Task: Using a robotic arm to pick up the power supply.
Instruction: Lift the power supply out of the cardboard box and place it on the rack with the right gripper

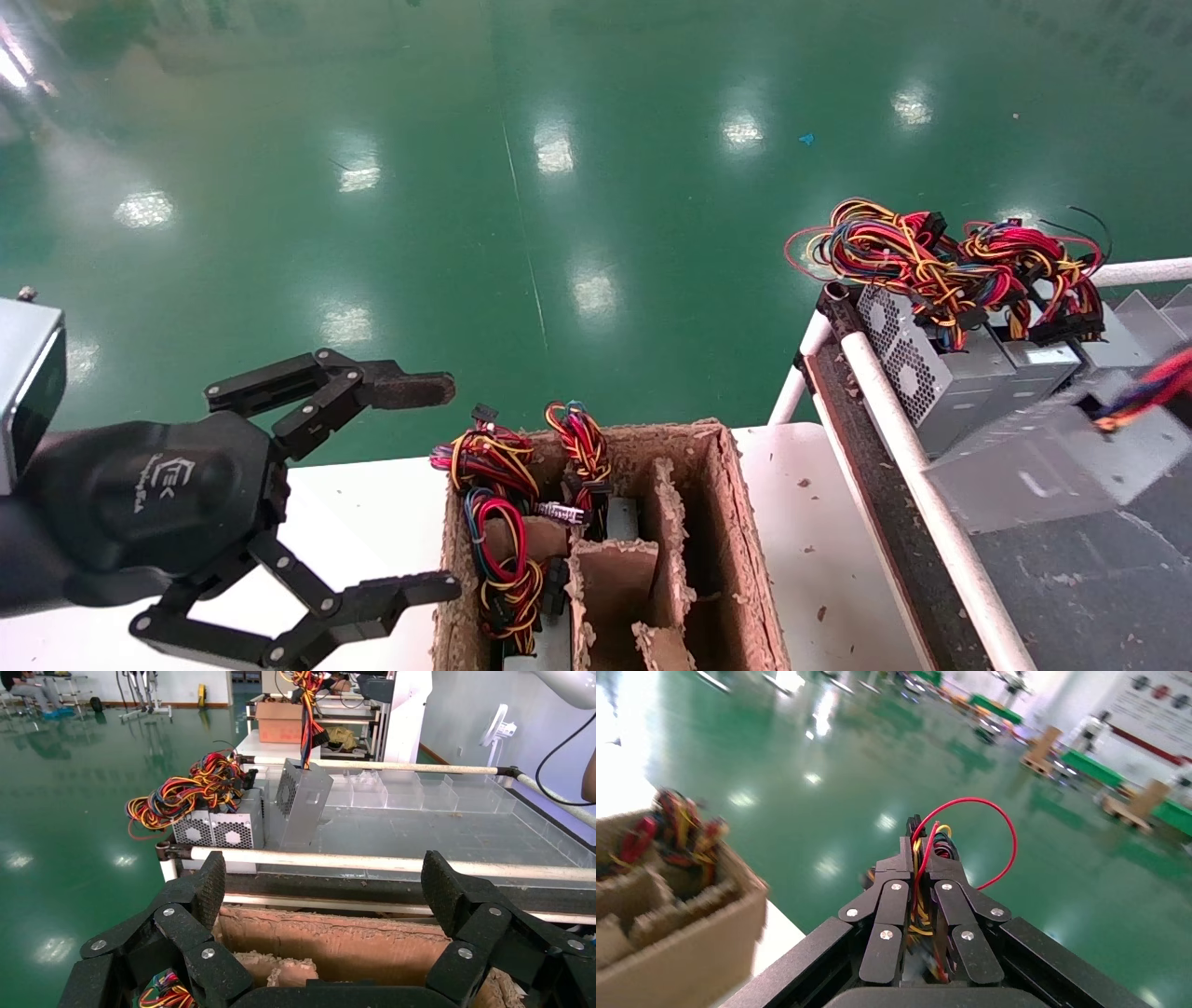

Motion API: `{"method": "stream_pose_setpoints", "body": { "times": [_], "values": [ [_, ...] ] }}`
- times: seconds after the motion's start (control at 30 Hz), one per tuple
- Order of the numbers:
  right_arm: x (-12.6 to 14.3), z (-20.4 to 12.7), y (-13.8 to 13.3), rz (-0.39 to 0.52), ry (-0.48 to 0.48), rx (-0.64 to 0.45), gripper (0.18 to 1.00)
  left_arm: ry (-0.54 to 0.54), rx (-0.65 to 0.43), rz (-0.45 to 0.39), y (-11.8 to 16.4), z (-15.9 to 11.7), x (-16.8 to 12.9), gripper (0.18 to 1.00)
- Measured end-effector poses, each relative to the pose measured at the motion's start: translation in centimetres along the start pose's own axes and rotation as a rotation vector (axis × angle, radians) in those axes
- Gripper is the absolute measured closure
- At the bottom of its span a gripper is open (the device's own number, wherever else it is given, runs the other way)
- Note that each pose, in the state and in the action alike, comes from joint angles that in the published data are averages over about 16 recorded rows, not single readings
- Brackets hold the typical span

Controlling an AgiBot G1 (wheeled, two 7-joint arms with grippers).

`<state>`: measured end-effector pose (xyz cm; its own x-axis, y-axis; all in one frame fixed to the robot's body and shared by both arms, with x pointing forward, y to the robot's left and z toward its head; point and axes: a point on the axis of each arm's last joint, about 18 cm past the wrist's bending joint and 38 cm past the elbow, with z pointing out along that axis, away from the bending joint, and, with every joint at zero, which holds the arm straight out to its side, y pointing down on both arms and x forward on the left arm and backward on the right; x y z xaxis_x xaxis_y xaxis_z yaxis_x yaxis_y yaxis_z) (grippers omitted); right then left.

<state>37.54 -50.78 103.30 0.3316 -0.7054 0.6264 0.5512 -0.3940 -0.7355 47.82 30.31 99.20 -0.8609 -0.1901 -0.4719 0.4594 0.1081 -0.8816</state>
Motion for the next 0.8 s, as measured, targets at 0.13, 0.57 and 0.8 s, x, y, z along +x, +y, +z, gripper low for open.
{"method": "stream_pose_setpoints", "body": {
  "times": [0.13,0.57,0.8],
  "values": [
    [-0.3,-1.6,0.3,-0.02,0.027,-0.054,0.967,0.0,0.0,0.0,0.0,0.0,0.0,0.184],
    [-1.7,-3.1,2.0,-0.059,0.024,-0.22,0.967,0.0,0.0,0.0,0.0,0.0,0.0,0.184],
    [-1.8,-1.7,2.8,-0.094,-0.007,-0.246,0.967,0.0,0.0,0.0,0.0,0.0,0.0,0.184]
  ]
}}
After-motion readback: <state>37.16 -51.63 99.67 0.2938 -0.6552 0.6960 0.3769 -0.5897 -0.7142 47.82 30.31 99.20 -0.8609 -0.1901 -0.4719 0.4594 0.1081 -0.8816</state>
